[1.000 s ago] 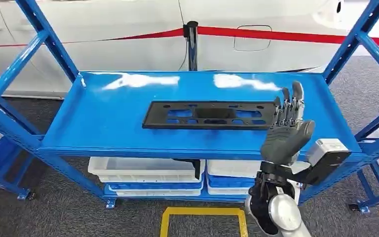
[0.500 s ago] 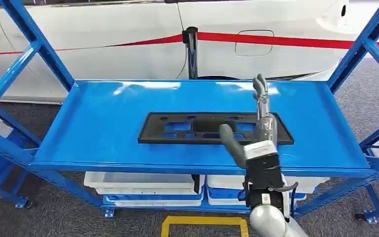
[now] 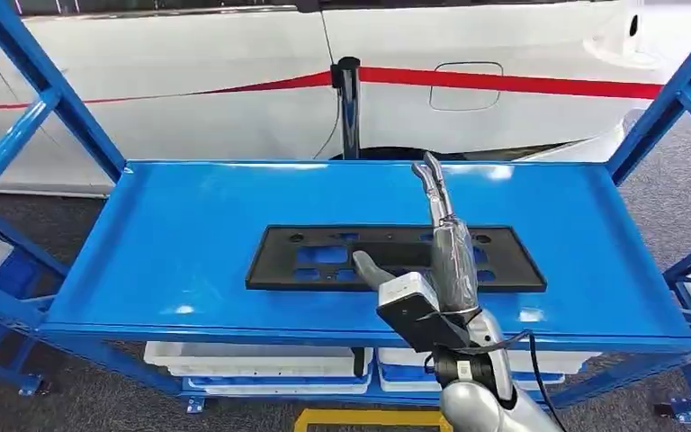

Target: Take the parts from the cabinet and place them on the table.

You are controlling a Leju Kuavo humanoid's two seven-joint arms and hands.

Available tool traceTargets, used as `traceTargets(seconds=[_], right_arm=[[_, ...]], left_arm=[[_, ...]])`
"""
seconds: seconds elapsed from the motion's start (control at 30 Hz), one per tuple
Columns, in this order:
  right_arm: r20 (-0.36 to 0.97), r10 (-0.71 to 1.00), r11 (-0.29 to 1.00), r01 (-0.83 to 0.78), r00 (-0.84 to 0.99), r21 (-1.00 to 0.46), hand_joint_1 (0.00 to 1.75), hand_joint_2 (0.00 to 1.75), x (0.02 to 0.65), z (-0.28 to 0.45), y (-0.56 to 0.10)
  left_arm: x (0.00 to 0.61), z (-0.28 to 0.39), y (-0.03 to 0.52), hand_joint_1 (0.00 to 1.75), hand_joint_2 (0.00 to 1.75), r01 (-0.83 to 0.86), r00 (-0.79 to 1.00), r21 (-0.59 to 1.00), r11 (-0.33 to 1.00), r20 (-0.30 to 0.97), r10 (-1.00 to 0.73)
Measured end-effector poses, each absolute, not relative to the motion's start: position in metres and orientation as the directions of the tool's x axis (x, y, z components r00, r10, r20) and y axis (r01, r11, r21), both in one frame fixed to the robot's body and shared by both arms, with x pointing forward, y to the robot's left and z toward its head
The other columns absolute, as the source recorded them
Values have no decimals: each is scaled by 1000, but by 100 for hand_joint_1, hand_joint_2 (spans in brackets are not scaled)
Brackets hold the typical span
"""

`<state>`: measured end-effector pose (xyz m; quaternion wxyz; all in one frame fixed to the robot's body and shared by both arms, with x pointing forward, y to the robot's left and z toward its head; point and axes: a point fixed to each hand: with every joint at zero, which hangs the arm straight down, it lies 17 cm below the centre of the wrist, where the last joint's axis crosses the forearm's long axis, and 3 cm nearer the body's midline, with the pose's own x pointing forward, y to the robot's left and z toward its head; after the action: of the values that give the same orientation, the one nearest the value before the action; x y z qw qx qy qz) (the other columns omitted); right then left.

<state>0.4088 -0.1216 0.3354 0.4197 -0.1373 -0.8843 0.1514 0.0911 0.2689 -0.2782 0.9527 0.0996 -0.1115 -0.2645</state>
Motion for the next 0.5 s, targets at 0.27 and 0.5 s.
traceTargets(seconds=[0.27, 0.5], right_arm=[[680, 432, 871, 77, -593, -486, 0, 175, 410, 318, -115], [678, 499, 721, -176, -539, -671, 0, 175, 412, 268, -92]], left_arm=[[88, -279, 266, 0, 0, 486, 832, 243, 839, 166, -530], [89, -278, 267, 0, 175, 497, 821, 247, 832, 176, -543]])
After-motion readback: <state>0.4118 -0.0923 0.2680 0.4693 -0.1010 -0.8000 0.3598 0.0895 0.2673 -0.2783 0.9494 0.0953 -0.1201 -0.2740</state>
